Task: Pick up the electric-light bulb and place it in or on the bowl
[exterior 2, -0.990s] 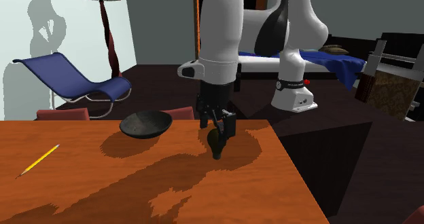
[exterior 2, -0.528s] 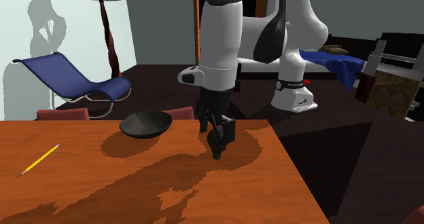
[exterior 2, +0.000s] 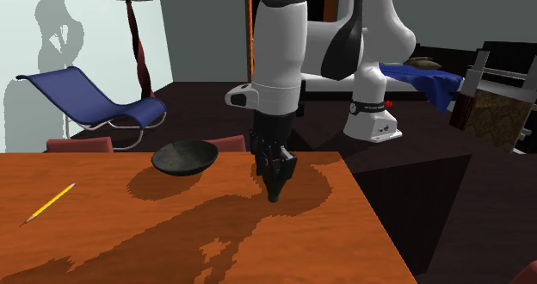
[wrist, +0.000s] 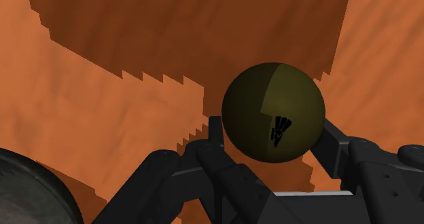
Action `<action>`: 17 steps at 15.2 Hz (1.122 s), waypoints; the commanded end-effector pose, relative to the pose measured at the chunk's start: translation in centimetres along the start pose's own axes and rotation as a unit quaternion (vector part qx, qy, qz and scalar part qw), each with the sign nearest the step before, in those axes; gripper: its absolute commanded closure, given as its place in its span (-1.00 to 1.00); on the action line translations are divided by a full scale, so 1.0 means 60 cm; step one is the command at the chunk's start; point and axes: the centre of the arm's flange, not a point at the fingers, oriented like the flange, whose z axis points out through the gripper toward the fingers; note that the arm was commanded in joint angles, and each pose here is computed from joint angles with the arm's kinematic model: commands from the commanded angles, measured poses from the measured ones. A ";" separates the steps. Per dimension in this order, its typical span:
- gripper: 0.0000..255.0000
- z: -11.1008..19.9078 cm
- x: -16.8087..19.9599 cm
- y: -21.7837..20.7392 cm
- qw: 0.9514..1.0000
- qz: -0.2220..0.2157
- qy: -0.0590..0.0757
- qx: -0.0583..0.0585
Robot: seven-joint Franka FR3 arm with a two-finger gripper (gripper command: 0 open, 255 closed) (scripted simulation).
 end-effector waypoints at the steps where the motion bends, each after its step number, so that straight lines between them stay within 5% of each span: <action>1: 1.00 0.000 0.000 0.000 1.000 0.000 0.000 0.000; 17: 1.00 -0.113 0.003 0.010 1.000 0.000 0.000 0.000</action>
